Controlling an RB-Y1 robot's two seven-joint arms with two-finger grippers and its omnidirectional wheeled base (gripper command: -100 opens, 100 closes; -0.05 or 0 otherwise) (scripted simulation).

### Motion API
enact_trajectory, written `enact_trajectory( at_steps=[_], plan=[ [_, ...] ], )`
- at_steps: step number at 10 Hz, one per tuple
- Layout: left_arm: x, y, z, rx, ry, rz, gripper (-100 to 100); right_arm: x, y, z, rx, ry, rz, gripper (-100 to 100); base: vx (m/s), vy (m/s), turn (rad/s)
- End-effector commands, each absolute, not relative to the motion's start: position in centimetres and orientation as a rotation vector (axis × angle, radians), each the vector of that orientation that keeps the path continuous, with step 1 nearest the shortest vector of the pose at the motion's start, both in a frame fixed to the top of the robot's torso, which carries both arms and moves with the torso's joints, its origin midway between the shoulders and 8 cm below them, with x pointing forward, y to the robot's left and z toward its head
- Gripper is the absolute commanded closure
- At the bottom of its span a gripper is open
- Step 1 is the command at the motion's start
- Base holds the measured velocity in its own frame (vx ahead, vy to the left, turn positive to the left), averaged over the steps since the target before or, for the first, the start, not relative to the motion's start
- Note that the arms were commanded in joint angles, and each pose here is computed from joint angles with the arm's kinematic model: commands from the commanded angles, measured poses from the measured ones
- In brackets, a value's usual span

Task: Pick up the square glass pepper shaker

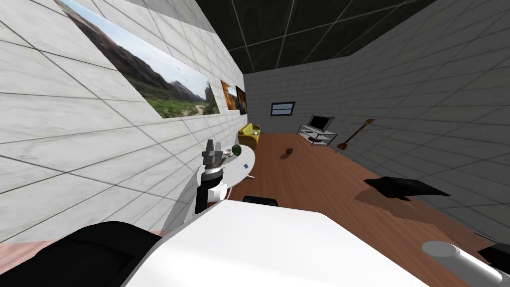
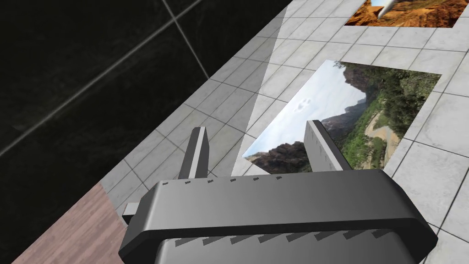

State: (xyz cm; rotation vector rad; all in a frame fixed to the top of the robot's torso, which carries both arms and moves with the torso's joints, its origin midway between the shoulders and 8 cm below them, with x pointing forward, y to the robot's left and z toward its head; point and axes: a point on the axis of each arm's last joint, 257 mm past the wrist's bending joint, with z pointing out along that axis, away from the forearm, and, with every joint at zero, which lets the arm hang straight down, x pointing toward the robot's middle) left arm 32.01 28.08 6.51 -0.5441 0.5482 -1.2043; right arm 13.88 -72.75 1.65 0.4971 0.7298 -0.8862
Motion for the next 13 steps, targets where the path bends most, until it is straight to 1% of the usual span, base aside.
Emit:
enact_trajectory(
  at_steps=[1, 3, 4, 6, 7, 10, 11, 13],
  plan=[
    [32.0, 28.1, 6.5, -0.544, 0.548, -1.204, 0, 11.8, -73.9, 1.4, 0.511, 0.737, -0.971, -100, 0.027, 0.047, -0.426],
    [32.0, 28.1, 6.5, -0.544, 0.548, -1.204, 0, 11.8, -73.9, 1.4, 0.511, 0.737, -0.971, -100, 0.004, 0.011, -0.379],
    [32.0, 28.1, 6.5, -0.544, 0.548, -1.204, 0, 9.6, -75.5, 0.5, 0.548, 0.748, -1.054, -100, 0.018, 0.028, -0.380],
    [32.0, 28.1, 6.5, -0.544, 0.548, -1.204, 0, 8.8, -75.8, 0.6, 0.550, 0.749, -1.088, -100, 0.013, 0.032, -0.418],
    [32.0, 28.1, 6.5, -0.544, 0.548, -1.204, 0, 6.8, -77.2, -0.5, 0.591, 0.765, -1.162, -100, 0.014, 0.043, -0.479],
    [32.0, 28.1, 6.5, -0.544, 0.548, -1.204, 0, 5.8, -77.5, -0.4, 0.595, 0.765, -1.199, -100, 0.002, 0.024, -0.370],
    [32.0, 28.1, 6.5, -0.544, 0.548, -1.204, 0, 3.5, -78.8, -1.7, 0.642, 0.783, -1.275, -100, 0.001, 0.030, -0.341],
    [32.0, 28.1, 6.5, -0.544, 0.548, -1.204, 0, 2.7, -78.9, -1.7, 0.645, 0.785, -1.303, -100, 0.001, 0.033, -0.465]
  ],
)
